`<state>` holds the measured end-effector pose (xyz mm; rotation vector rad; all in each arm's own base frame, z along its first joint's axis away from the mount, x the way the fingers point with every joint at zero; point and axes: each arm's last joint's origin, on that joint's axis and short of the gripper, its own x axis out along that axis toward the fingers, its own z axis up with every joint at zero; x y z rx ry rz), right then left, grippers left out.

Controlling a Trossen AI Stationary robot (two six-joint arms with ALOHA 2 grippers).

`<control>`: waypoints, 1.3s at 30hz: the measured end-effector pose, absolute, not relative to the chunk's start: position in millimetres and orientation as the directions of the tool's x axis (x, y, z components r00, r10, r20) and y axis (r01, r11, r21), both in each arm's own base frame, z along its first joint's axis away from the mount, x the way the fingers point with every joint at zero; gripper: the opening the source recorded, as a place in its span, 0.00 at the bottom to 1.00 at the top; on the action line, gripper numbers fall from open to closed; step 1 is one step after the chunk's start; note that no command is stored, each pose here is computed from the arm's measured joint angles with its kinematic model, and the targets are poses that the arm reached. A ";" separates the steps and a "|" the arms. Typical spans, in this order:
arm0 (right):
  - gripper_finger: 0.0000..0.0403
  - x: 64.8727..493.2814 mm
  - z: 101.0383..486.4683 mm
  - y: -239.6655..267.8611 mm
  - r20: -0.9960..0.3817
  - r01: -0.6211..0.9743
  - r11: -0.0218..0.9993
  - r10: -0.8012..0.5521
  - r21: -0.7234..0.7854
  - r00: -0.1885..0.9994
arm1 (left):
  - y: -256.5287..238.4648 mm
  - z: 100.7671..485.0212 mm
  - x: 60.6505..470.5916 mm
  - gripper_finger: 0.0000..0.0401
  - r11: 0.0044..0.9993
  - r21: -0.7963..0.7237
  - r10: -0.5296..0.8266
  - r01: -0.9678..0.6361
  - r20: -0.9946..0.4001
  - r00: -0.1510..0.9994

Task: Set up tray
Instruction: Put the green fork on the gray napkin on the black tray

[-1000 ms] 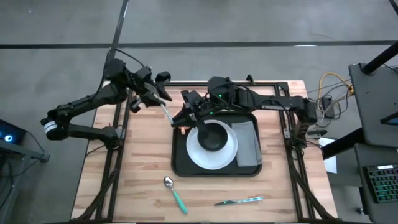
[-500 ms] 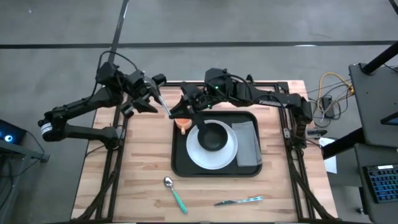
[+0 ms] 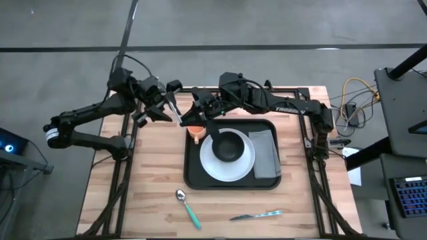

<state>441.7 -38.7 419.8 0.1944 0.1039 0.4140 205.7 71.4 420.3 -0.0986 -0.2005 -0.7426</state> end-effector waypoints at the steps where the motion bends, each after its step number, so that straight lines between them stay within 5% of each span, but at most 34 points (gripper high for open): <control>1: 0.08 443.3 417.7 -38.9 -0.062 -0.398 0.893 0.419 0.209 0.906 | 69.7 419.8 207.6 0.31 0.725 -0.028 -0.668 0.688 0.215 0.712; 10: 0.08 450.6 410.5 -39.9 -0.050 -0.421 0.882 0.440 0.212 0.897 | 65.0 415.3 214.4 0.30 0.687 -0.112 -0.691 0.718 0.204 0.693; 19: 0.08 449.5 411.9 -39.4 -0.050 -0.415 0.883 0.435 0.217 0.899 | 65.5 415.8 214.4 0.05 0.702 -0.105 -0.675 0.704 0.214 0.706; 25: 0.08 448.0 413.9 -39.6 -0.046 -0.415 0.878 0.437 0.241 0.898 | 65.7 415.8 214.7 0.04 0.717 -0.067 -0.669 0.694 0.218 0.711; 32: 0.41 425.6 427.8 -40.6 -0.109 -0.397 0.848 0.458 0.350 0.882 | 69.4 416.7 212.7 0.03 0.746 -0.051 -0.638 0.664 0.229 0.735; 35: 0.53 402.5 445.0 -39.5 -0.159 -0.264 0.918 0.320 0.297 0.934 | 75.5 415.4 213.8 0.03 0.802 -0.039 -0.570 0.596 0.247 0.784; 39: 0.61 379.0 460.3 -35.4 -0.216 0.145 0.973 -0.104 0.182 0.971 | 83.7 407.3 218.7 0.03 0.893 -0.078 -0.416 0.443 0.233 0.879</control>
